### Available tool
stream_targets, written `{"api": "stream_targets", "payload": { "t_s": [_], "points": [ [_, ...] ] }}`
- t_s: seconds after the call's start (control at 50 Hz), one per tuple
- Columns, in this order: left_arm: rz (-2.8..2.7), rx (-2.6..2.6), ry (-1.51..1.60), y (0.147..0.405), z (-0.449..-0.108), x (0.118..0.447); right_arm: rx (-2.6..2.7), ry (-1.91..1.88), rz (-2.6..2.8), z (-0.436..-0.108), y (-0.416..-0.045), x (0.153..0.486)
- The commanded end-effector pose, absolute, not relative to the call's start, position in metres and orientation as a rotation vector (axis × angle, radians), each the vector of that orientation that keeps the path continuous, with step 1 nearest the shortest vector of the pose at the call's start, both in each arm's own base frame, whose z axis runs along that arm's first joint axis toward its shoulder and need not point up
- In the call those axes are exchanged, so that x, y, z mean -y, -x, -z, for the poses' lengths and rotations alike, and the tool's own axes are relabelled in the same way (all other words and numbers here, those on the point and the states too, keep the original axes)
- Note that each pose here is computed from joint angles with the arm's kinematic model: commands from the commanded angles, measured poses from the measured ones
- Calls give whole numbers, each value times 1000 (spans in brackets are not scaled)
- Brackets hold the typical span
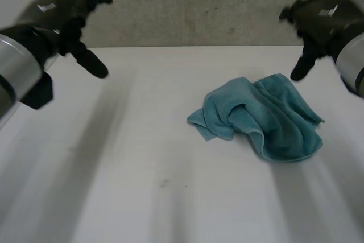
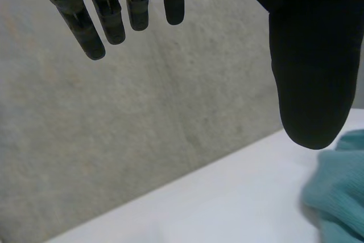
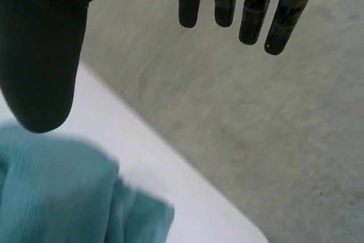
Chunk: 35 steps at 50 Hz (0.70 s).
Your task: Fold the laundry
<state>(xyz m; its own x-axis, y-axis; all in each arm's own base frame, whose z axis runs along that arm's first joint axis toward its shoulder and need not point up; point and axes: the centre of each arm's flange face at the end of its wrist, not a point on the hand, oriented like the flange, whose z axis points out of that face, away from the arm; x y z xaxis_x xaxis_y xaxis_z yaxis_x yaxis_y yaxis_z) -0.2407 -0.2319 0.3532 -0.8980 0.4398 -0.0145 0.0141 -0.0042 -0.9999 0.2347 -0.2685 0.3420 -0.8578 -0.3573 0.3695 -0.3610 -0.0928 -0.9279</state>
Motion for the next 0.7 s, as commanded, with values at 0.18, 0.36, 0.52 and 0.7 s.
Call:
{"api": "stream_targets", "payload": {
  "t_s": [0.18,0.36,0.52,0.7],
  "points": [
    [-1765,2053,578,282,-294,235,2209,-1305,-1623,-223,-179,307],
    [-1767,2049,579,284,-290,238,2289,-1331,-1612,-187,-149,326],
    [-1752,2067,581,286,-282,242,2273,-1325,-1593,-159,-139,339],
    [-1740,2078,587,287,-277,244,2201,-1345,-1604,-141,-138,350]
  ]
}}
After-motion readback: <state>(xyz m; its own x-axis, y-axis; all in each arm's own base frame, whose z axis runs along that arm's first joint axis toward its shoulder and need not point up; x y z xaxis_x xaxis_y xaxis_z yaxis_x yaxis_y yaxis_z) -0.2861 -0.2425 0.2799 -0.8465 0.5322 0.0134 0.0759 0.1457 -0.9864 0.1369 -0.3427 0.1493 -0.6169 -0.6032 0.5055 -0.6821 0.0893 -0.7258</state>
